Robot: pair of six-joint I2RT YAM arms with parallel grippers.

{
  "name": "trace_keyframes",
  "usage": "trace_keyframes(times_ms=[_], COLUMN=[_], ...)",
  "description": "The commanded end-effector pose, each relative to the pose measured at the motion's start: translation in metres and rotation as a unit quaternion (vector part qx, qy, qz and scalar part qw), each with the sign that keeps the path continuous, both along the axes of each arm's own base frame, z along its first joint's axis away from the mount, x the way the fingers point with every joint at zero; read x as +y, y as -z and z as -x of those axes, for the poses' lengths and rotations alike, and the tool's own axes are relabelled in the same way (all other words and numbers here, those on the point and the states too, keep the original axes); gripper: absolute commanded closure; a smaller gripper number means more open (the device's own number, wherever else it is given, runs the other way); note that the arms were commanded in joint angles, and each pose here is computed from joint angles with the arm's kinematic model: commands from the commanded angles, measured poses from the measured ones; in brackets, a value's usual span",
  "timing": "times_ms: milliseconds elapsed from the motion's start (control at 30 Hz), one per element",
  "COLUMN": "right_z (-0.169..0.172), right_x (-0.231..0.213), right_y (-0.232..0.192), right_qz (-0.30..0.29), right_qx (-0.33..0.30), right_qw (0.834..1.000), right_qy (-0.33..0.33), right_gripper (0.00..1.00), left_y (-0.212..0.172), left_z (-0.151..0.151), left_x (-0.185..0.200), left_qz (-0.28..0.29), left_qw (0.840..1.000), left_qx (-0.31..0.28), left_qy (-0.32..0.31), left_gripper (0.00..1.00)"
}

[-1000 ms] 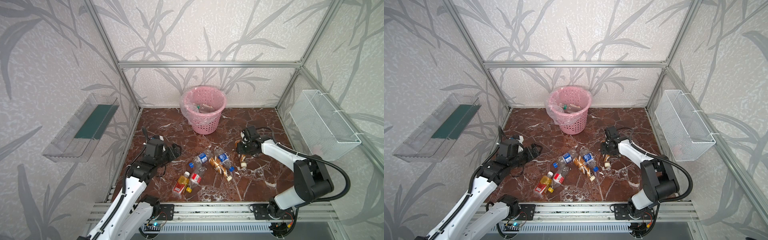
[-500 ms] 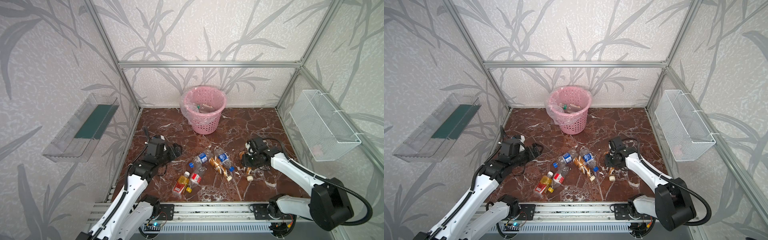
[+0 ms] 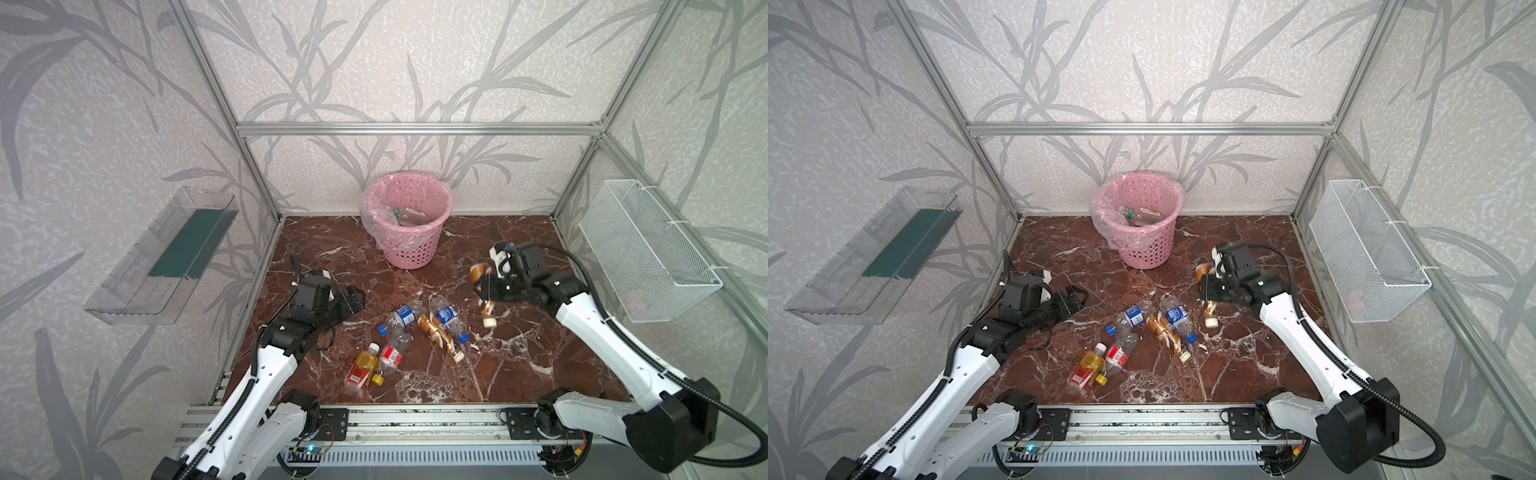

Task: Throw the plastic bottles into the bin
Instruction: 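Lift the coffee bottle with the right gripper and drop it into the bin, then return the right gripper over the pile while the left gripper reaches the yellow bottle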

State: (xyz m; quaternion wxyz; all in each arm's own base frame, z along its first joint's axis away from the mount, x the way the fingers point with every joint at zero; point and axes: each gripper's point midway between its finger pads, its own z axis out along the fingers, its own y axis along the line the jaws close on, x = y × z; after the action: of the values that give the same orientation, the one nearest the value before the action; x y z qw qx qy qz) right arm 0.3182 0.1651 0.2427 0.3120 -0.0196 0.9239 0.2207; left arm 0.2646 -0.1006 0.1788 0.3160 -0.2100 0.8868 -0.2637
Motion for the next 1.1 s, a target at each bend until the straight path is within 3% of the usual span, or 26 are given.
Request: trace_keyframes(times_ms=[0, 100, 167, 233, 267, 300, 400, 533, 667, 867, 1067], right_z=[-0.054, -0.114, -0.141, -0.142, -0.136, -0.129, -0.102, -0.064, -0.027, 0.017, 0.039], right_x=[0.04, 0.07, 0.09, 0.093, 0.086, 0.08, 0.058, 0.03, -0.006, -0.015, -0.011], right_y=[-0.115, -0.172, -0.174, -0.166, -0.171, -0.166, -0.159, -0.134, -0.066, 0.024, 0.067], right_qz=[-0.078, -0.111, -0.14, -0.123, -0.117, -0.112, -0.028, -0.065, -0.039, -0.025, -0.044], right_qx=[-0.111, -0.142, -0.103, -0.073, -0.085, -0.061, -0.06, -0.127, -0.07, 0.016, 0.064], right_qw=[0.991, 0.983, 0.984, 0.989, 0.989, 0.991, 0.998, 0.99, 0.996, 0.999, 0.997], right_qy=[-0.014, -0.012, -0.034, -0.045, -0.039, -0.036, -0.01, 0.015, 0.04, 0.025, 0.018], right_gripper=[0.45, 0.34, 0.28, 0.21, 0.19, 0.09, 0.06, 0.09, 0.12, 0.14, 0.16], left_y=[-0.033, -0.049, -0.057, -0.063, -0.065, -0.064, -0.058, -0.043, -0.025, -0.004, 0.008], left_z=[-0.014, -0.023, -0.028, -0.029, -0.029, -0.028, -0.024, -0.016, -0.005, 0.012, 0.031], left_x=[-0.004, -0.009, -0.011, -0.011, -0.011, -0.009, -0.005, 0.0, 0.005, 0.01, 0.011], left_qz=[0.009, 0.014, 0.015, 0.018, 0.017, 0.014, 0.008, 0.003, 0.005, -0.005, -0.008], left_qw=[0.999, 0.999, 0.999, 0.999, 0.998, 0.999, 0.999, 0.999, 0.999, 1.0, 0.999], left_qx=[-0.032, -0.039, -0.044, -0.049, -0.052, -0.052, -0.05, -0.04, -0.028, 0.004, 0.032], left_qy=[0.001, 0.007, 0.01, 0.011, 0.011, 0.009, 0.004, -0.004, -0.014, -0.014, 0.0], left_gripper=[0.08, 0.07, 0.08, 0.08, 0.08, 0.08, 0.08, 0.08, 0.08, 0.08, 0.08])
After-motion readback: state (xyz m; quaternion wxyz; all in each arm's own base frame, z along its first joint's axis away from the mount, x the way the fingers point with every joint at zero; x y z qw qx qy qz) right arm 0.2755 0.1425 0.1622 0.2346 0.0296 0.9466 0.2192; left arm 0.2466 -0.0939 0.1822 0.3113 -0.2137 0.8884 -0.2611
